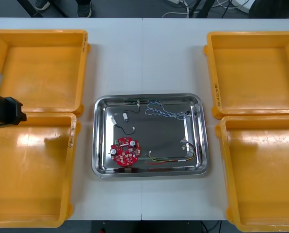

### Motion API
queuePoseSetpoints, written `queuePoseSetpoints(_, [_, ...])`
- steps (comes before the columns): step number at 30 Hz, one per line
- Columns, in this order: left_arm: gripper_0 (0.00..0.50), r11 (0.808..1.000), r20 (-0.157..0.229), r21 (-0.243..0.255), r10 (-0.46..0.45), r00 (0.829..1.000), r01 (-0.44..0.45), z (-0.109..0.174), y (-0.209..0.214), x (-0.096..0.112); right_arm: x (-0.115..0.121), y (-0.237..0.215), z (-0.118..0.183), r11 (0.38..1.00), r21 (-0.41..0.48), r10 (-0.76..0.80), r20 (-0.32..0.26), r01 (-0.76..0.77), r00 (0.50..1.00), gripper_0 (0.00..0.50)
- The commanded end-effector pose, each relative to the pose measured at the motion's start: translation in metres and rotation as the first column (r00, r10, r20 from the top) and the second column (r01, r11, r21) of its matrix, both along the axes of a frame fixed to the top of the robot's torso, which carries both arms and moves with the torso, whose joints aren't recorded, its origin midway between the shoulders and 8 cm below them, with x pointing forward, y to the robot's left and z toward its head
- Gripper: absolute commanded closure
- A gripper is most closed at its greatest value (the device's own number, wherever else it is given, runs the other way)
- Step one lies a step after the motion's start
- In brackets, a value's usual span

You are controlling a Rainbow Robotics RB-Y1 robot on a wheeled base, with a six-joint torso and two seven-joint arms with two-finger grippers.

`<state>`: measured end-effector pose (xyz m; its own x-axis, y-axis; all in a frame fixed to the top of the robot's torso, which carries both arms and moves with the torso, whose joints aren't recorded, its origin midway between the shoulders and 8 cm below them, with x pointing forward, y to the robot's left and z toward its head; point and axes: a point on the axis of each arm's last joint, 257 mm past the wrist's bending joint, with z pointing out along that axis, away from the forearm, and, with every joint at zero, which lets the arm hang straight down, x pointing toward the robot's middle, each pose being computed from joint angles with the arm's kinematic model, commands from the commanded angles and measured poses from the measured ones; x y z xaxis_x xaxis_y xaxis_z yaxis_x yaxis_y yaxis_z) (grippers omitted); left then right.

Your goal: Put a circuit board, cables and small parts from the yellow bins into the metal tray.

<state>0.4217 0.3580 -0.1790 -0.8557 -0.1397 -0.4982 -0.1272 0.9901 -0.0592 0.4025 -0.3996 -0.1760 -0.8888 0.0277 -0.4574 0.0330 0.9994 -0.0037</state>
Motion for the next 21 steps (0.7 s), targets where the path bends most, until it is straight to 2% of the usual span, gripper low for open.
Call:
queuePoseSetpoints(1, [0.0,0.995,0.016,0.082,-0.051,0.999,0.05,0.011,0.022,-0.014,0.0,-0.008,0.014,1.0,-0.024,-0.002,0.03,0.003,1.0,0.0])
queuePoseSetpoints(8, [0.0,0.995,0.025,0.08,-0.054,0.998,0.052,0.012,0.024,-0.022,0.0,-0.008,0.014,1.0,-0.024,-0.002,0.03,0.003,1.0,0.0])
queuePoseSetpoints(21, [0.0,0.995,0.013,0.088,-0.049,0.999,0.048,0.009,0.03,-0.028,0.0,-0.008,0.014,1.0,-0.024,-0.002,0.03,0.003,1.0,0.0])
